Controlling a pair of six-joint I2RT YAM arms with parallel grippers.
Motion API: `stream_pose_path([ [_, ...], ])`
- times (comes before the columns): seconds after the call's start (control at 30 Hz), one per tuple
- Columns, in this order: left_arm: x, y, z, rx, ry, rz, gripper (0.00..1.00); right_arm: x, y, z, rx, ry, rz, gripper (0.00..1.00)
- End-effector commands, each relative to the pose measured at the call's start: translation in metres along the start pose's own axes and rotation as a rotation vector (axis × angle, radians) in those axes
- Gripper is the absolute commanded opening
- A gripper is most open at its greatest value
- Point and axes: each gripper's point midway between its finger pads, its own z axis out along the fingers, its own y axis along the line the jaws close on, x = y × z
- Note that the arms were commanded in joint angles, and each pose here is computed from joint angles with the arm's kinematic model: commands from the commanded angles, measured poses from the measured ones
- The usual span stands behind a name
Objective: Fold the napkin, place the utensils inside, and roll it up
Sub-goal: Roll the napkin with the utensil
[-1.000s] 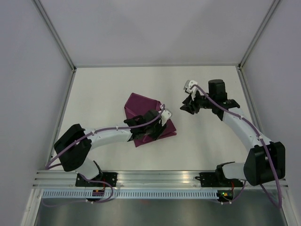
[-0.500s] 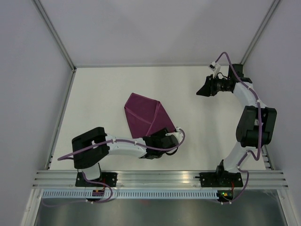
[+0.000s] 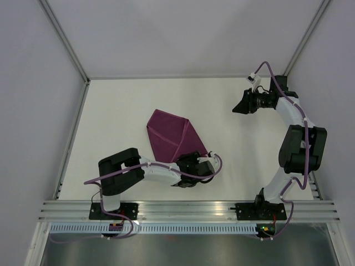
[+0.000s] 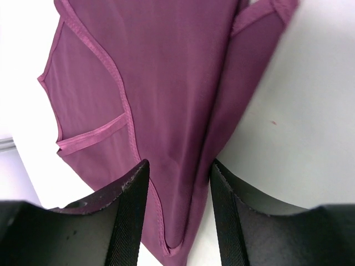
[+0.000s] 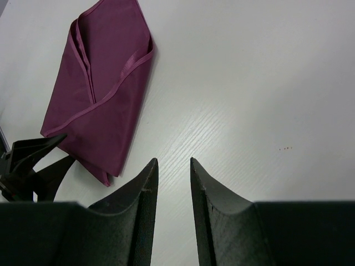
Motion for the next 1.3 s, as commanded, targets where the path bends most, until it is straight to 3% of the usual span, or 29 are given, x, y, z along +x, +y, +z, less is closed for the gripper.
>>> stream_pose_path([
  [0.0, -0.001, 0.008, 0.009, -0.034, 0.024, 0.038, 0.53, -0.009, 0.0, -0.004, 0.006, -0.017, -0.008, 0.35],
  [0.37, 0.01, 0.012, 0.015, -0.023, 0.052, 0.0, 0.51, -0.009, -0.002, -0.005, 0.03, -0.025, -0.018, 0.35],
  [0.8, 0.009, -0.01, 0.004, 0.161, 0.037, 0.011, 0.51, -0.005, 0.001, -0.008, 0.039, -0.015, -0.034, 0.35],
  [1.07, 0.032, -0.011, 0.013, 0.146, 0.128, 0.046, 0.55, -0.004, 0.0, -0.007, 0.037, -0.015, -0.033, 0.35],
  [1.27, 0.046, -0.012, 0.023, 0.129, 0.186, 0.053, 0.51, -0.002, -0.001, -0.006, 0.036, -0.013, -0.025, 0.34],
])
